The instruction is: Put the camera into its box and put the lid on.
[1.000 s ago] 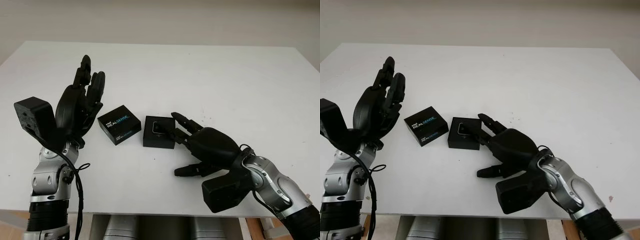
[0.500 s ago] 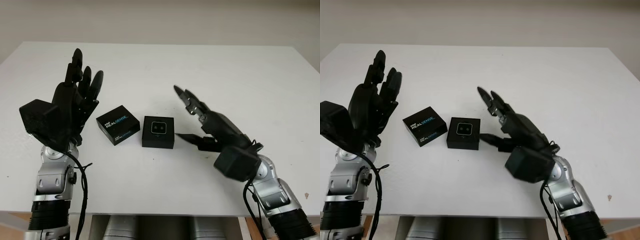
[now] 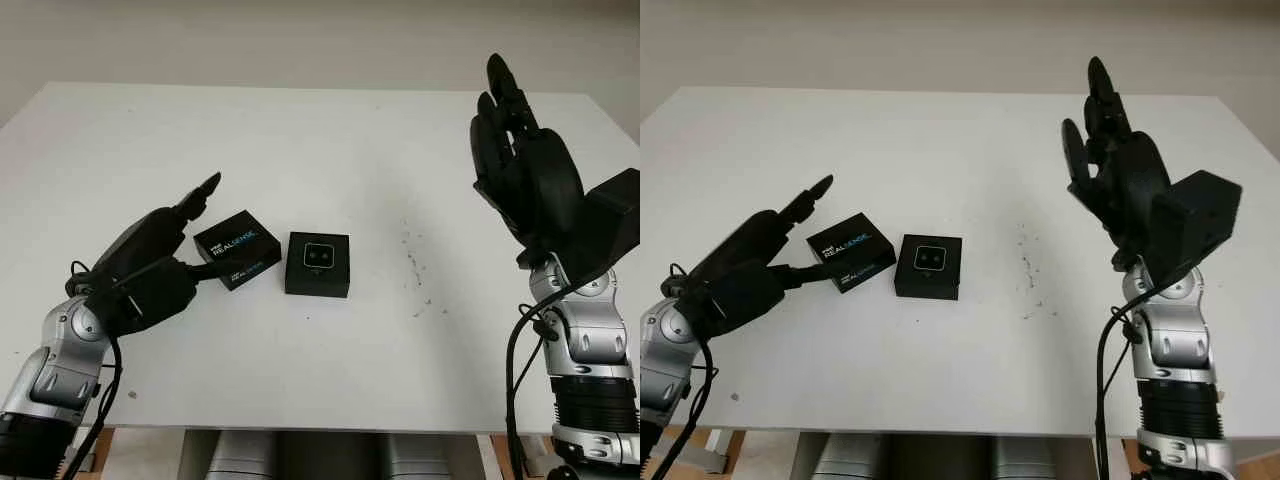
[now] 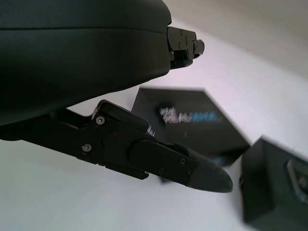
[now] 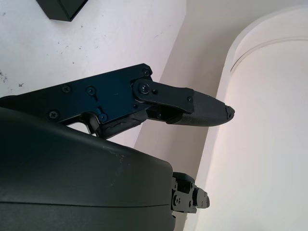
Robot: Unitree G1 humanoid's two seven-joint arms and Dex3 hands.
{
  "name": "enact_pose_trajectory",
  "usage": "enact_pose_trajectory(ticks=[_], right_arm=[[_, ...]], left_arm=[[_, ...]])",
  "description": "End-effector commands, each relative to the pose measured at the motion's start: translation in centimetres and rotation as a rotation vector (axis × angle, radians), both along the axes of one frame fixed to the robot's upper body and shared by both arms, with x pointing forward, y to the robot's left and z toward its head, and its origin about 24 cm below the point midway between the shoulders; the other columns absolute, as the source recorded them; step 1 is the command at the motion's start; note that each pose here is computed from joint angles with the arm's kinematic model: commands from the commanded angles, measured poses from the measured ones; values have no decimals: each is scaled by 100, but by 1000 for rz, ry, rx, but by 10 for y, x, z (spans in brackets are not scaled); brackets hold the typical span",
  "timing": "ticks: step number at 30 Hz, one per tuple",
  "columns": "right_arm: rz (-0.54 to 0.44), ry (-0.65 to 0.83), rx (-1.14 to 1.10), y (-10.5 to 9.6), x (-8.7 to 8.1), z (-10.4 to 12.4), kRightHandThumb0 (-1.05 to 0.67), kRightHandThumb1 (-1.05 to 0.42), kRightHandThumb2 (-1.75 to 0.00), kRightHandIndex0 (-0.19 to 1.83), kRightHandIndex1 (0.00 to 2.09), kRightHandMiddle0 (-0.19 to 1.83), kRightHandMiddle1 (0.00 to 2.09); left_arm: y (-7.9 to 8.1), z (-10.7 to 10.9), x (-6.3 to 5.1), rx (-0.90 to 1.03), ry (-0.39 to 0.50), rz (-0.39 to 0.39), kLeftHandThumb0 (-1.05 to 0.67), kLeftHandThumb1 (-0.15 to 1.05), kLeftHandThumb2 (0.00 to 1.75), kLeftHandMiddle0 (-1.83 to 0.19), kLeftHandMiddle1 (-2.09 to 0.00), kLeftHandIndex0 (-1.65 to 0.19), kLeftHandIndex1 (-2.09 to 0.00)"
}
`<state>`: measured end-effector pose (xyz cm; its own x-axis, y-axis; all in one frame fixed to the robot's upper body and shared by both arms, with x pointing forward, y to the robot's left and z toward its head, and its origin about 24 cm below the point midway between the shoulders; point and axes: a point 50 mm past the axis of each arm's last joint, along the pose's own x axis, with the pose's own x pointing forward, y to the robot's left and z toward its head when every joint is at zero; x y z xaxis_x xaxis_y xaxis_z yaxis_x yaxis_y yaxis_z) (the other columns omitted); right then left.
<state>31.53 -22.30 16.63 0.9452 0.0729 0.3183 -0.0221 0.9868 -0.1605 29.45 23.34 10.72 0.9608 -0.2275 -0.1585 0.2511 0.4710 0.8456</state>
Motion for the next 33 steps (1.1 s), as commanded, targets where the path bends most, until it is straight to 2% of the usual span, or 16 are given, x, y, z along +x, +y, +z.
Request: enact_pose_trajectory(ticks=[1, 4, 7, 14, 21, 25, 33], right_arm=[[-12, -21, -4, -2, 0, 7, -60, -105, -66, -17, 2, -14, 0], [-20, -8, -2, -1, -1, 5, -60, -105, -66, -18, 2, -17, 0], [-14, -1, -13, 0, -3, 3, -60, -105, -66, -19, 0, -19, 0], [-17, 19, -4, 2, -5, 1, -60, -105, -66, -19, 0, -18, 1], [-12, 20, -23, 2, -6, 1, -58, -105, -71, -19, 0, -19, 1], [-12, 30, -28, 2, -6, 0, -58, -105, -71, -19, 0, -19, 0], [-6, 28, -12, 0, -7, 2, -60, -105, -70, -19, 0, -19, 0]], left_arm=[[2, -1, -1, 25, 54, -20, -92, 100, 5, 17, -1, 13, -4], [3, -5, -1, 27, 84, -30, -93, 97, 4, 19, 0, 14, -4], [1, -9, 1, 23, 56, -23, -90, 97, 5, 19, 0, 17, -4], [-8, -16, 11, 61, -66, -5, -80, 95, 4, 19, 0, 19, -3], [-16, -17, 22, 82, -187, 14, -82, 95, 6, 19, 0, 16, -5], [-19, -17, 26, 66, -199, 17, -83, 96, 5, 19, 0, 17, -5], [-23, -15, 25, 44, -221, -11, -78, 94, 5, 19, 0, 9, -8]])
